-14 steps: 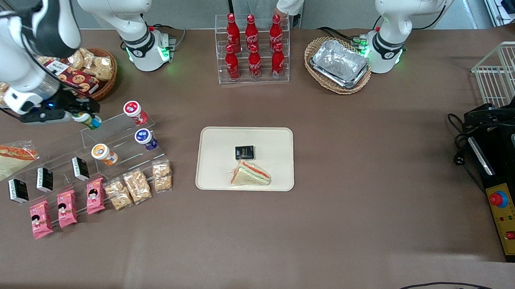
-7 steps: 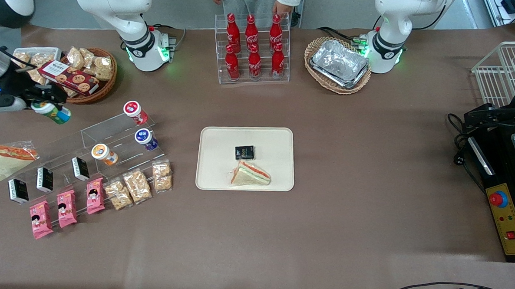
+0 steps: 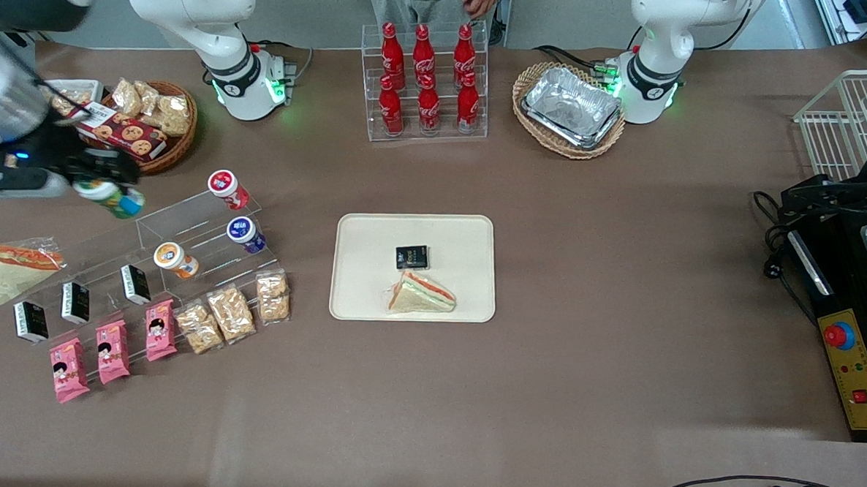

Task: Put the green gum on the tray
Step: 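Lift the green-capped bottle and carry it toward the cream tray, then lower the green-capped bottle onto the tray beside the black packet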

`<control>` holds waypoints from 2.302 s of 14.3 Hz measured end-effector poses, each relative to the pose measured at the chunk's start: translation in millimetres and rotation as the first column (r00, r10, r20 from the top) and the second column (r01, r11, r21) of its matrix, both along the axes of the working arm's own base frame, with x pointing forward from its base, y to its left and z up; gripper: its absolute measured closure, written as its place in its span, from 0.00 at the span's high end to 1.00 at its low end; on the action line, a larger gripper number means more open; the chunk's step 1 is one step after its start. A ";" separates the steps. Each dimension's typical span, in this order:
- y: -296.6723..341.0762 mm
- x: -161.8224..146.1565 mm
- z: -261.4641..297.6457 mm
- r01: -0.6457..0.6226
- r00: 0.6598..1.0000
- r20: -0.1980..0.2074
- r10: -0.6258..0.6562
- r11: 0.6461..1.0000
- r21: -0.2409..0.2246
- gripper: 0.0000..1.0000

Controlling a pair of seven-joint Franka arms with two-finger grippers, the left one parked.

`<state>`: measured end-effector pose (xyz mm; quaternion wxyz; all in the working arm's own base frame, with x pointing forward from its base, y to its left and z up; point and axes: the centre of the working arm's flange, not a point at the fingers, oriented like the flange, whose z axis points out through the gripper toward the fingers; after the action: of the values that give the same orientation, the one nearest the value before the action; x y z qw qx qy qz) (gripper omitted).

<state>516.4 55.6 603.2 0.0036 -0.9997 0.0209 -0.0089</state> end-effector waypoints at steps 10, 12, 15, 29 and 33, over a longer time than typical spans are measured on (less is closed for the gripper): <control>180.9 15.6 -99.0 0.339 0.939 -0.072 -0.336 0.940 0.033 0.51; 212.9 7.5 -145.6 0.368 0.928 -0.077 -0.364 0.929 0.040 0.51; 235.8 -17.6 -224.3 0.386 0.922 -0.059 -0.382 0.920 0.069 0.51; 256.3 -70.0 -370.1 0.448 0.894 -0.062 -0.444 0.884 0.133 0.51; 255.9 -71.1 -375.6 0.449 0.893 -0.070 -0.444 0.885 0.125 0.51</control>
<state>445.3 311.5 227.6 0.0702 -0.9654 0.2510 0.0115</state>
